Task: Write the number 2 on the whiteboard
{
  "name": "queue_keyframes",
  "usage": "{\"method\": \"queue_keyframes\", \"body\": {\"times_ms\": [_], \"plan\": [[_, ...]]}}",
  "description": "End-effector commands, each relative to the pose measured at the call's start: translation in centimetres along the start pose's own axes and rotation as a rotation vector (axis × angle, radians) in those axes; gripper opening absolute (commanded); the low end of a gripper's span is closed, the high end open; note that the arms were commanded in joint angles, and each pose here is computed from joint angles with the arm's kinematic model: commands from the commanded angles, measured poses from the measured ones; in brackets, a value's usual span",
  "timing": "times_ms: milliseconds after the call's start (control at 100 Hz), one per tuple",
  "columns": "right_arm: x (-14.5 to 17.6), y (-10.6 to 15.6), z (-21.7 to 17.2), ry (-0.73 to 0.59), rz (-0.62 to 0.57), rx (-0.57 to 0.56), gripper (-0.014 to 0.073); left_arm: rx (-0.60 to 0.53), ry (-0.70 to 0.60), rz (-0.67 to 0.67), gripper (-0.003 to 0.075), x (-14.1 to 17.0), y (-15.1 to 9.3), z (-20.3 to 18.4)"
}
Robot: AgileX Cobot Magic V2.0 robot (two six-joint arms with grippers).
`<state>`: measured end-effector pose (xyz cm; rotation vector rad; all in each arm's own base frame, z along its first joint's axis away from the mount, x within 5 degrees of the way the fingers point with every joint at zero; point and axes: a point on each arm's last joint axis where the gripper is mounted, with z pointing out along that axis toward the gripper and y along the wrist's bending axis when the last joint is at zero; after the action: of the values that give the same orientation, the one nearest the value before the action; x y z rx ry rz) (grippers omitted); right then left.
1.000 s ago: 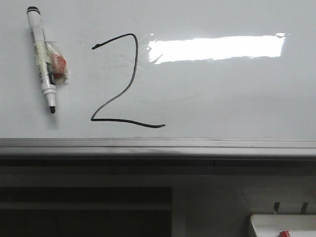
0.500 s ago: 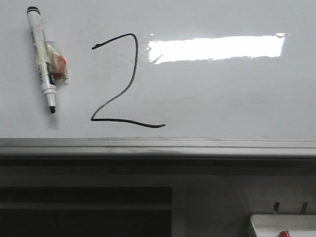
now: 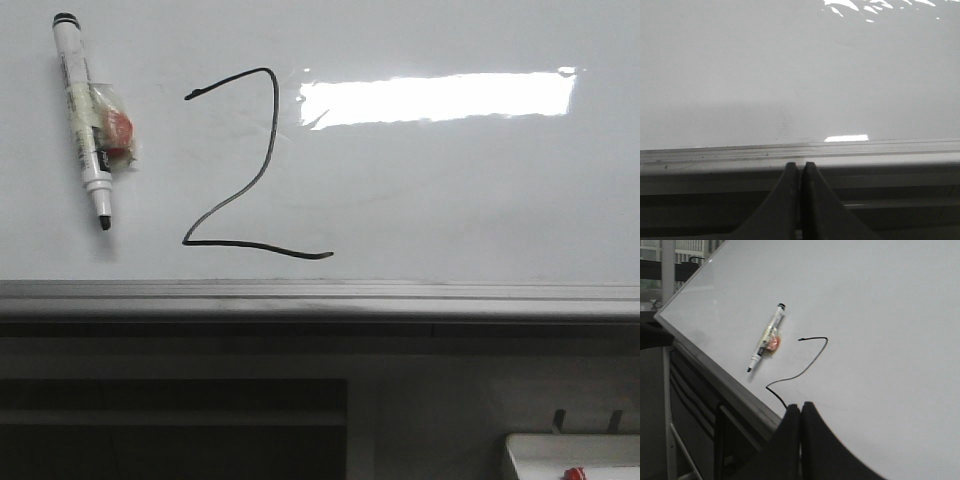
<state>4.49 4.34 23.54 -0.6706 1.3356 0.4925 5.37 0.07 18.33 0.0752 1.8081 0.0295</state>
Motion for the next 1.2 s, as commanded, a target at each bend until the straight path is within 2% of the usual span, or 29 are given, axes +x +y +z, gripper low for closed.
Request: {"method": "queue_keyframes", "body": {"times_ms": [0, 50, 250, 420, 590, 620, 840, 1190], "plan": [[-1.3, -0.8, 0.0, -0.068, 0.053, 0.103, -0.0060, 0.004, -0.077, -0.006, -0.0020, -0.3, -0.1, -0.1], [-1.2, -1.3, -0.1, -0.059, 0.069, 0.192, -0.0060, 0.004, -0.077, -0.006, -0.0020, -0.3, -0.1, -0.1], [-0.8, -3.6, -1.0, -0.003, -0.002, 0.601, -0.0060, 0.004, -0.077, -0.006, -0.0020, -0.3, -0.1, -0.1], [0.3, -4.6, -1.9, 0.041, -0.005, 0.811, -0.0060, 0.004, -0.077, -0.006, -0.0020, -0.3, -0.1, -0.1], [3.5, -4.3, -2.4, 0.064, 0.069, 0.865, -0.0060, 0.004, -0.077, -0.006, -0.0020, -0.3, -0.1, -0.1], [4.1, -4.2, -2.6, 0.145, 0.103, 0.869, -0.0060, 0.004, -0.077, -0.006, -0.0020, -0.3, -0.1, -0.1], [6.5, -3.2, -3.5, 0.362, 0.232, 0.875, -0.0060, 0.004, -0.077, -0.007, -0.0020, -0.3, -0.1, -0.1], [6.4, -3.2, -3.5, 0.358, 0.232, 0.875, -0.0060, 0.004, -0.077, -0.007, -0.0020, -0.3, -0.1, -0.1]]}}
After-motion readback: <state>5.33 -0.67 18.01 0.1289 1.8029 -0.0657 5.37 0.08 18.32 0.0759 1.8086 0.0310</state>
